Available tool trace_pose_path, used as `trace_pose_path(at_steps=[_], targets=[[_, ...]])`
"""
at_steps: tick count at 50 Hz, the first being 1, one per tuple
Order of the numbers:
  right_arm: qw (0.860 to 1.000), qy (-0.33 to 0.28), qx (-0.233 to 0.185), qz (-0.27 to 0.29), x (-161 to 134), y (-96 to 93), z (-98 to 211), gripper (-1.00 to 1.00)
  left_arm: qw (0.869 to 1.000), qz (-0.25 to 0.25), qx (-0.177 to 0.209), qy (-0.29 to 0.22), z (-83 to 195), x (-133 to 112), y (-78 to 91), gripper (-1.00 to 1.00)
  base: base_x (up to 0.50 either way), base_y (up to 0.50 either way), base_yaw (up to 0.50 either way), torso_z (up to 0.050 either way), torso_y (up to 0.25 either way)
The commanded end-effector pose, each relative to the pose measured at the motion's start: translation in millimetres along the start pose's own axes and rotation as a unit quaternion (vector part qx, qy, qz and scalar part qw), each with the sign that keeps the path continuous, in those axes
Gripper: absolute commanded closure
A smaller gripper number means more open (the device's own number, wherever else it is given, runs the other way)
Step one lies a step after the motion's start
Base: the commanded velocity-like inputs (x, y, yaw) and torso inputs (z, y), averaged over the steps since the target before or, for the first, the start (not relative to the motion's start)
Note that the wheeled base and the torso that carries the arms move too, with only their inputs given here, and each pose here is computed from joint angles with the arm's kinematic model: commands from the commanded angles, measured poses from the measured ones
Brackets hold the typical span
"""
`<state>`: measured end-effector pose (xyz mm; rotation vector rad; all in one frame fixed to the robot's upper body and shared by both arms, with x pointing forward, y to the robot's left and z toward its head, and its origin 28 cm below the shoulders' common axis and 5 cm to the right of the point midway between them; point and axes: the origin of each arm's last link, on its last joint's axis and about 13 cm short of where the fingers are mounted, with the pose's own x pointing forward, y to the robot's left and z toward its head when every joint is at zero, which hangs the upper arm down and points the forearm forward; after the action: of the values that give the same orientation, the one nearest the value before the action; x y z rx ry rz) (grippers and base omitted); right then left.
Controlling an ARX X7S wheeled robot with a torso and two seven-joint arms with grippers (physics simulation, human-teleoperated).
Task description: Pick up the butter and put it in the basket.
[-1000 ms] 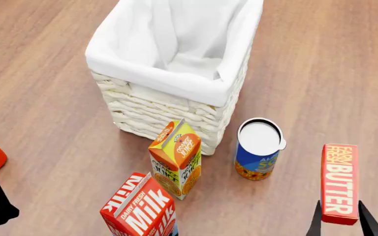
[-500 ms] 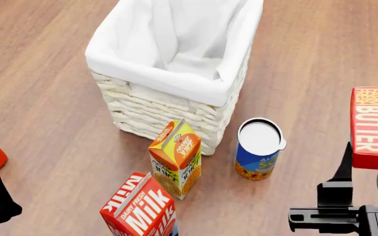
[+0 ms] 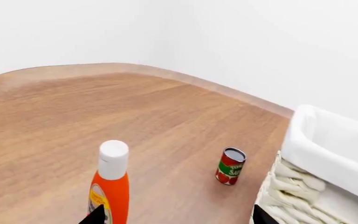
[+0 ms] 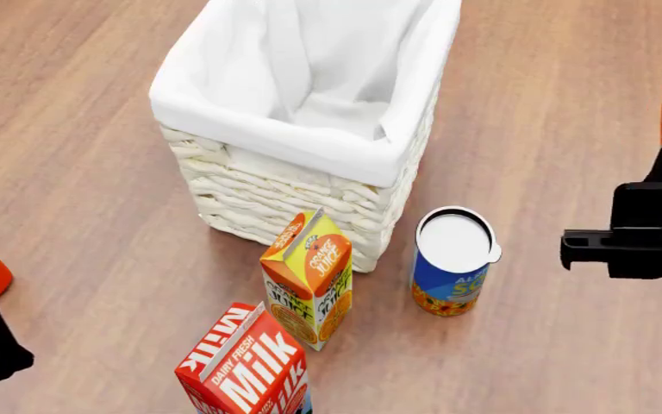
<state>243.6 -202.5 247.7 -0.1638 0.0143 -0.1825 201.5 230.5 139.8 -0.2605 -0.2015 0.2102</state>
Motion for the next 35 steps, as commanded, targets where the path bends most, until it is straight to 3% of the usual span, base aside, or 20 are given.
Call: trace_pose_path(at_steps=[1,18,35], targets=[[1.000,-0.009,0.006,-0.020,24.2,-10.7,33.9,1.00,1.000,-0.005,-0.004,-0.002,-0.5,-1.4,2.9,-1.00,0.00,0.00,0.00,0.000,0.000],[0.999,0.028,0.013,-0.011,52.9,-11.6,67.1,1.00,1.000,-0.002,-0.007,-0.003,3.9,-2.2,4.6,-1.00,0.00,0.00,0.00,0.001,0.002],[0.997,0.064,0.021,0.035,85.7,5.9,107.1,1.00,1.000,0.002,-0.012,-0.005,7.1,-2.9,4.3,-1.00,0.00,0.00,0.00,0.000,0.001]])
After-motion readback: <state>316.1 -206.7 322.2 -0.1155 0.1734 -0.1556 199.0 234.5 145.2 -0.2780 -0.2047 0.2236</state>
